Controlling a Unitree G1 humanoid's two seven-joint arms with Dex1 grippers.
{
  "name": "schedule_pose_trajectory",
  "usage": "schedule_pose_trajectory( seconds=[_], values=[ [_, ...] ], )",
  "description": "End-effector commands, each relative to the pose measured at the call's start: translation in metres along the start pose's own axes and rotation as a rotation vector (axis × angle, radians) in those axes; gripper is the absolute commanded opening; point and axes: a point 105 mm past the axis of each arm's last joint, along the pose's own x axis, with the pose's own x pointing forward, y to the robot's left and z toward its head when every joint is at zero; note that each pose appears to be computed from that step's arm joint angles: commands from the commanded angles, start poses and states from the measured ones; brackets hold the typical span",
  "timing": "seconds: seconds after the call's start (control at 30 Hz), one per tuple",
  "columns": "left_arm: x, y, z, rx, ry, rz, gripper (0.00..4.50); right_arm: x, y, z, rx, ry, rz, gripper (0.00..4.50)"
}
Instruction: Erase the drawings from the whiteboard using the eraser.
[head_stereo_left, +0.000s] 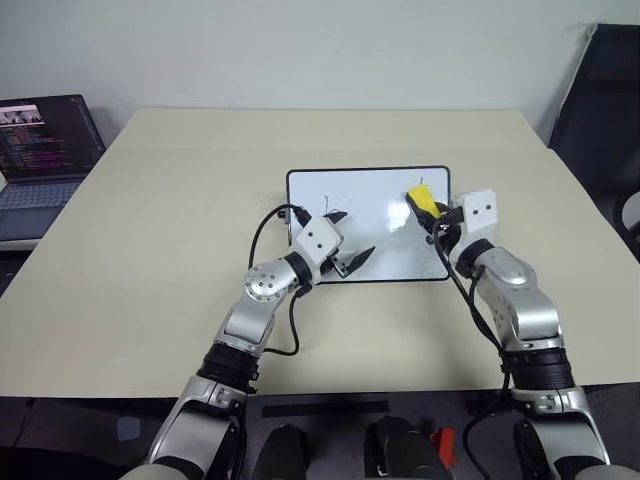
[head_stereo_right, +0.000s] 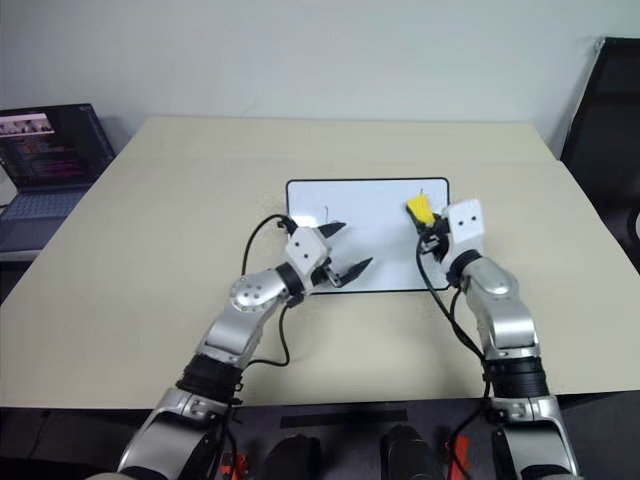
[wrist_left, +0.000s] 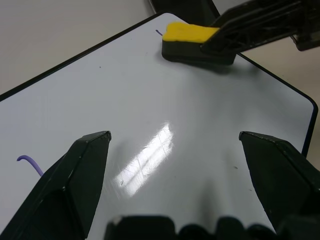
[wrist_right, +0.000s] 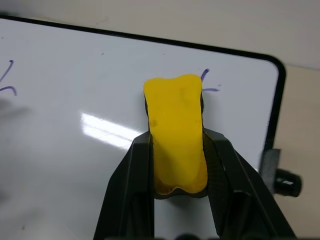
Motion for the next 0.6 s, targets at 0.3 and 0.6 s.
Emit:
schedule_pose_trajectory(
  seconds=[0.3, 0.6],
  values=[
    [0.004, 0.002, 0.02, 0.041, -0.061, -0.007, 4.5, 0.001, -0.015, 0.005, -0.012, -0.028, -0.083, 1.0],
    [0.001, 0.003, 0.019, 0.043, -0.053, 0.0, 4.5, 0.008, 0.027, 0.026, 0.105, -0.138, 0.083, 1.0]
  ],
)
